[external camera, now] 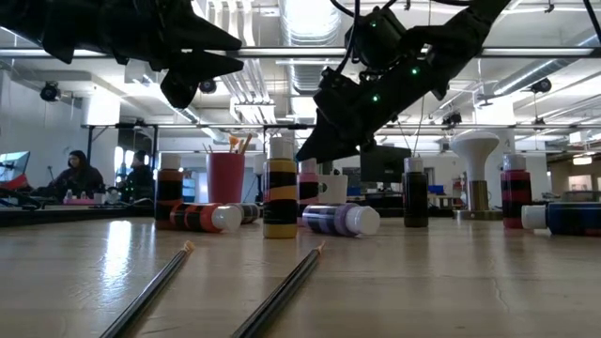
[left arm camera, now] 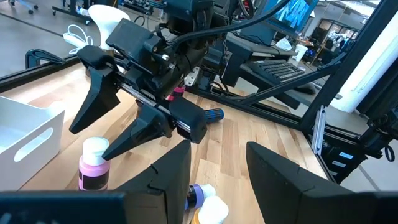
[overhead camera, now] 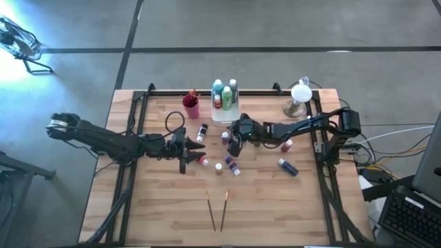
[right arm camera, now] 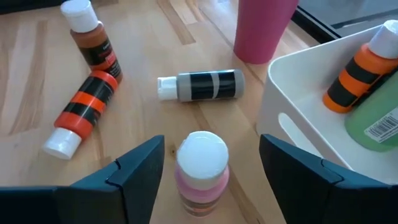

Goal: Pick & Place Paint Supplies
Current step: Put the pink paint bottle into the white bin

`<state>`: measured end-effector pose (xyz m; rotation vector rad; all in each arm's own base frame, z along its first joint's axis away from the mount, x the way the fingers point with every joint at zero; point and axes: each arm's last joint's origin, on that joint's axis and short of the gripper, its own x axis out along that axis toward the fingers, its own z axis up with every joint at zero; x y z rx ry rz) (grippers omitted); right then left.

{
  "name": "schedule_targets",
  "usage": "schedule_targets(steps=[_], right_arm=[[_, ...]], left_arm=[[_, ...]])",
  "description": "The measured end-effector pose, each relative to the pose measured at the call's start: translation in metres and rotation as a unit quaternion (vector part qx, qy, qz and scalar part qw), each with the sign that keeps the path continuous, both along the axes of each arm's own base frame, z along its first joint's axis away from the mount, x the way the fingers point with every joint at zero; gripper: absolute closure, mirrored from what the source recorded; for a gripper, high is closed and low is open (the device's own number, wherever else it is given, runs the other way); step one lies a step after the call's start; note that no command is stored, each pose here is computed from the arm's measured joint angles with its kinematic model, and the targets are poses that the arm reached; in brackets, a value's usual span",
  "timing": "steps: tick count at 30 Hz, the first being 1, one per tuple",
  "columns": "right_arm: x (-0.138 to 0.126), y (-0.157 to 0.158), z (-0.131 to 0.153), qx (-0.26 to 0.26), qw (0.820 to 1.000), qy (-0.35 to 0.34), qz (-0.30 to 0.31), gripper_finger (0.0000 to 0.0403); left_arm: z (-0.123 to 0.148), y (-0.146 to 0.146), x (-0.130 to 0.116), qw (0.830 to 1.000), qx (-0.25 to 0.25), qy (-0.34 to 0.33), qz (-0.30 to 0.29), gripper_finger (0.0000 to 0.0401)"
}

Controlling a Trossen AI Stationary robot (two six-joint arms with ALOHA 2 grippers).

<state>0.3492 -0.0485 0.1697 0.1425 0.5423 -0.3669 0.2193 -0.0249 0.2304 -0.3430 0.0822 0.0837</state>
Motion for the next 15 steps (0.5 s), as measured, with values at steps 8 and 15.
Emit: schedule_targets(steps=[8, 15], right_arm=[[0.0, 0.0, 0.0, 0.0, 1.0, 0.001, 0.0, 0.0142], [0.006, -0.001, -0.016, -0.002, 1.0, 0.025, 0.006, 0.0162]], left_arm=[[0.0, 0.0, 0.0, 1.0, -0.001, 0.0, 0.0, 0.024], [0.0, 0.0, 0.0, 1.0, -0.004, 0.001, 0.001, 0.024]])
